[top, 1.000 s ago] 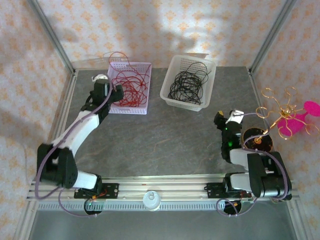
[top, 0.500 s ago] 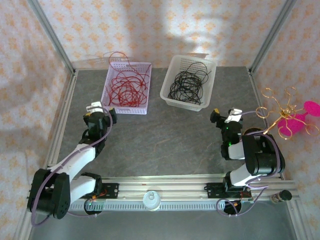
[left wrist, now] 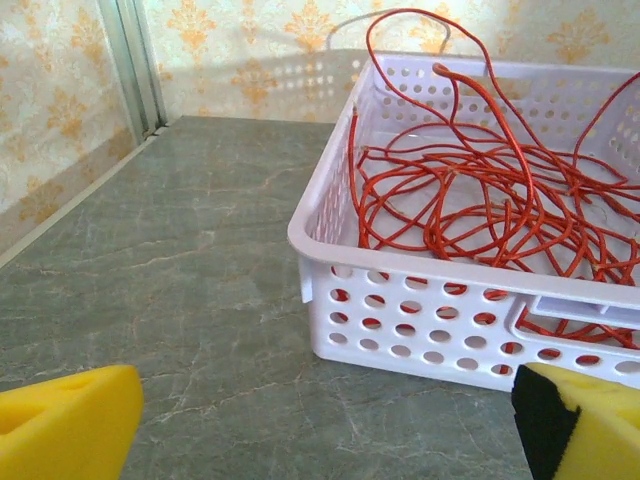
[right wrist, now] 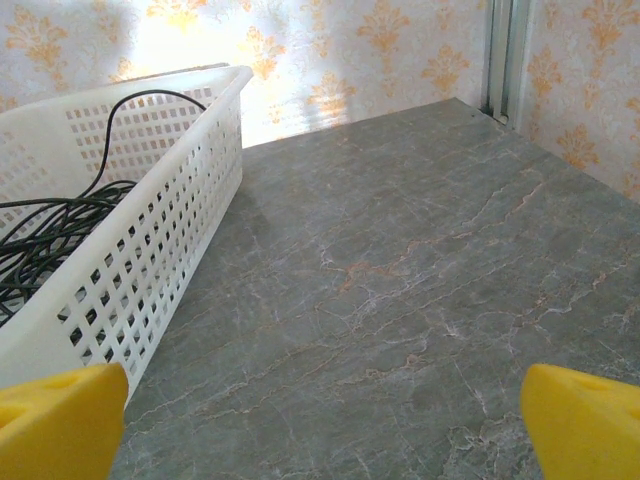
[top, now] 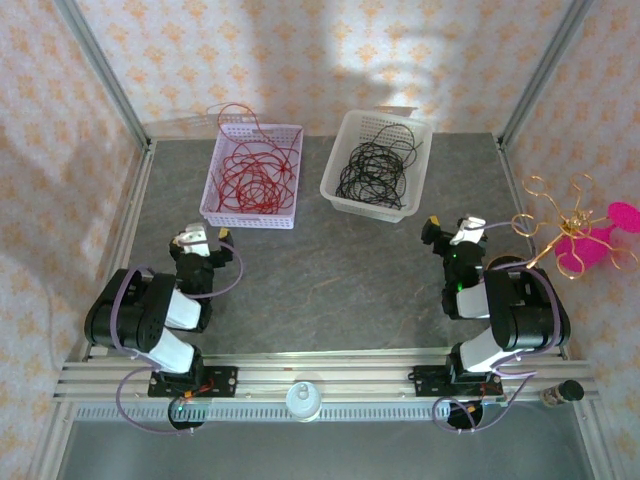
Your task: Untangle the cables
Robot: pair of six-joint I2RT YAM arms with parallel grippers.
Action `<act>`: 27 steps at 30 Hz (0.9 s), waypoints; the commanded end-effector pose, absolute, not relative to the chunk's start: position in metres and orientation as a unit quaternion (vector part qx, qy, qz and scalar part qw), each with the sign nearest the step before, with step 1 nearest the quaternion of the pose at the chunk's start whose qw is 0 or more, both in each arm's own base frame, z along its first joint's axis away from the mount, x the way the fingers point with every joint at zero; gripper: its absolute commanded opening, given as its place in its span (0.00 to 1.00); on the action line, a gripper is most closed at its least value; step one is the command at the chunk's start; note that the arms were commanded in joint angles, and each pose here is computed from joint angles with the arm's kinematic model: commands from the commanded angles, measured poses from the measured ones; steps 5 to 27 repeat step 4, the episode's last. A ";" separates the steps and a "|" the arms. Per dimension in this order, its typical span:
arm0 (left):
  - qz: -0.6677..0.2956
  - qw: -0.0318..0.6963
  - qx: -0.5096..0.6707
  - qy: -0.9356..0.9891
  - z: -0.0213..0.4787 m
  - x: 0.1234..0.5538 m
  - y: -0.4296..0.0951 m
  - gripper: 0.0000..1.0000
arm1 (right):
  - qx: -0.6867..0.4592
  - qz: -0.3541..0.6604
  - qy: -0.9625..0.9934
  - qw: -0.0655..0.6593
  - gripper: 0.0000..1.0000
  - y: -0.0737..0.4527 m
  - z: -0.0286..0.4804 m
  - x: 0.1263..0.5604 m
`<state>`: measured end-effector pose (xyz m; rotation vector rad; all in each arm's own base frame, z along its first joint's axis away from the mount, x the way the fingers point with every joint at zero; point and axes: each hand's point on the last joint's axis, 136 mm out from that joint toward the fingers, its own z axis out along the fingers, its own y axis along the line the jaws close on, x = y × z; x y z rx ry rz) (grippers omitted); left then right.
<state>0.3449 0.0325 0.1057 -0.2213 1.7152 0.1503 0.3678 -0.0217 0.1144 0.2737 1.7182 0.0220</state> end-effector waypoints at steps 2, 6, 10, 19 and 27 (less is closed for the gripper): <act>0.058 0.707 -0.109 0.696 0.146 0.352 0.038 0.98 | 0.124 0.003 0.742 0.658 1.00 -0.023 0.125 0.373; 0.063 0.693 -0.127 0.707 0.143 0.358 0.044 0.99 | 0.124 0.003 0.742 0.658 1.00 -0.024 0.125 0.372; 0.063 0.693 -0.127 0.707 0.143 0.358 0.044 0.99 | 0.124 0.003 0.742 0.658 1.00 -0.024 0.125 0.372; 0.063 0.693 -0.127 0.707 0.143 0.358 0.044 0.99 | 0.124 0.003 0.742 0.658 1.00 -0.024 0.125 0.372; 0.063 0.693 -0.127 0.707 0.143 0.358 0.044 0.99 | 0.124 0.003 0.742 0.658 1.00 -0.024 0.125 0.372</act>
